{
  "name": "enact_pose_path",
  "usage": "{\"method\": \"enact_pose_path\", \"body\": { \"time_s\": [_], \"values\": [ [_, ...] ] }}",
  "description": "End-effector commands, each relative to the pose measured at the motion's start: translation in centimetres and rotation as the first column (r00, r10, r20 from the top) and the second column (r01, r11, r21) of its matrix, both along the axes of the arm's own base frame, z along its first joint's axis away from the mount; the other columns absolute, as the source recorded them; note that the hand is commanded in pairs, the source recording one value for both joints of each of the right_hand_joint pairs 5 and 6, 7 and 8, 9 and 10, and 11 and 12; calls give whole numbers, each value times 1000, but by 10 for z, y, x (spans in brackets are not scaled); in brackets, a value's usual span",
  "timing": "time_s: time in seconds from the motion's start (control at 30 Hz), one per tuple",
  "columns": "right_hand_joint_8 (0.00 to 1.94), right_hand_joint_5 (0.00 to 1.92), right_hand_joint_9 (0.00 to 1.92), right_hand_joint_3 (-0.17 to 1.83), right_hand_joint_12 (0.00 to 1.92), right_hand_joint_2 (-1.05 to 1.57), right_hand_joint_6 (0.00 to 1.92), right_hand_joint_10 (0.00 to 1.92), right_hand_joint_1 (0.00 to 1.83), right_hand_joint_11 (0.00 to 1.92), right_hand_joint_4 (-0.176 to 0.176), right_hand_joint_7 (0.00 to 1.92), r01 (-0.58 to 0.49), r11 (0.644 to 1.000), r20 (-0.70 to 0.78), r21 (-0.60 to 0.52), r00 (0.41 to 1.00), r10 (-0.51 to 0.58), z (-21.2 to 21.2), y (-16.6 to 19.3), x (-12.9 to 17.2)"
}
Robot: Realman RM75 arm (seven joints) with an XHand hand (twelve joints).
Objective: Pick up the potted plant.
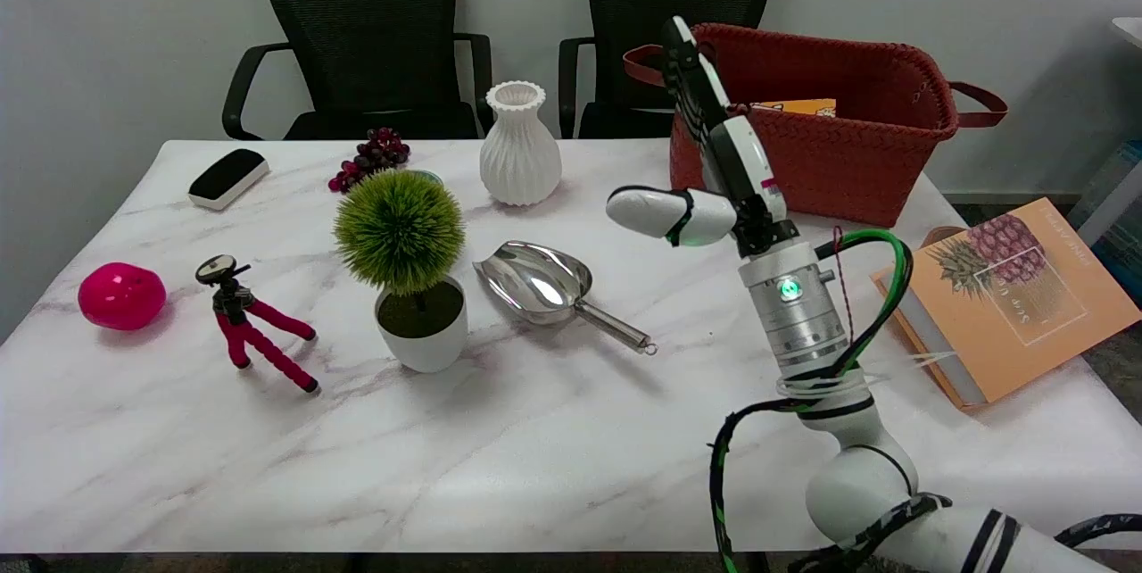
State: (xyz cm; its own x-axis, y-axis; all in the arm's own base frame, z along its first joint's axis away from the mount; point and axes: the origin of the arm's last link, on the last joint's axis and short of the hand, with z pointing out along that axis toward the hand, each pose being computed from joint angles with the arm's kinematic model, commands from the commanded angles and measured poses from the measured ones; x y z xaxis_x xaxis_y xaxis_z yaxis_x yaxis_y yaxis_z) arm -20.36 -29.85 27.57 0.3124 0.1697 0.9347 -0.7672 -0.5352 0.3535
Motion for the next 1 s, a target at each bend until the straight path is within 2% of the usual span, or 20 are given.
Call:
{"method": "enact_pose_path", "body": {
  "time_s": [0.03, 0.3, 0.77, 1.0],
  "values": [
    [0, 0, 0, 42, 43, 318, 0, 0, 700, 43, 0, 0, 106, 990, 35, 93, 993, -109, -13, 31, -23],
    [0, 0, 0, 53, 19, 322, 0, 0, 737, 19, 0, 0, 115, 986, 30, 123, 992, -119, -35, 48, -21],
    [0, 0, 0, 29, 0, 443, 0, 0, 726, 0, 0, 0, 252, 945, 42, 208, 963, -267, -105, 48, -34],
    [0, 0, 0, 48, 0, 472, 0, 0, 716, 0, 0, 0, 305, 926, 45, 221, 946, -322, -137, 46, -52]
  ]
}}
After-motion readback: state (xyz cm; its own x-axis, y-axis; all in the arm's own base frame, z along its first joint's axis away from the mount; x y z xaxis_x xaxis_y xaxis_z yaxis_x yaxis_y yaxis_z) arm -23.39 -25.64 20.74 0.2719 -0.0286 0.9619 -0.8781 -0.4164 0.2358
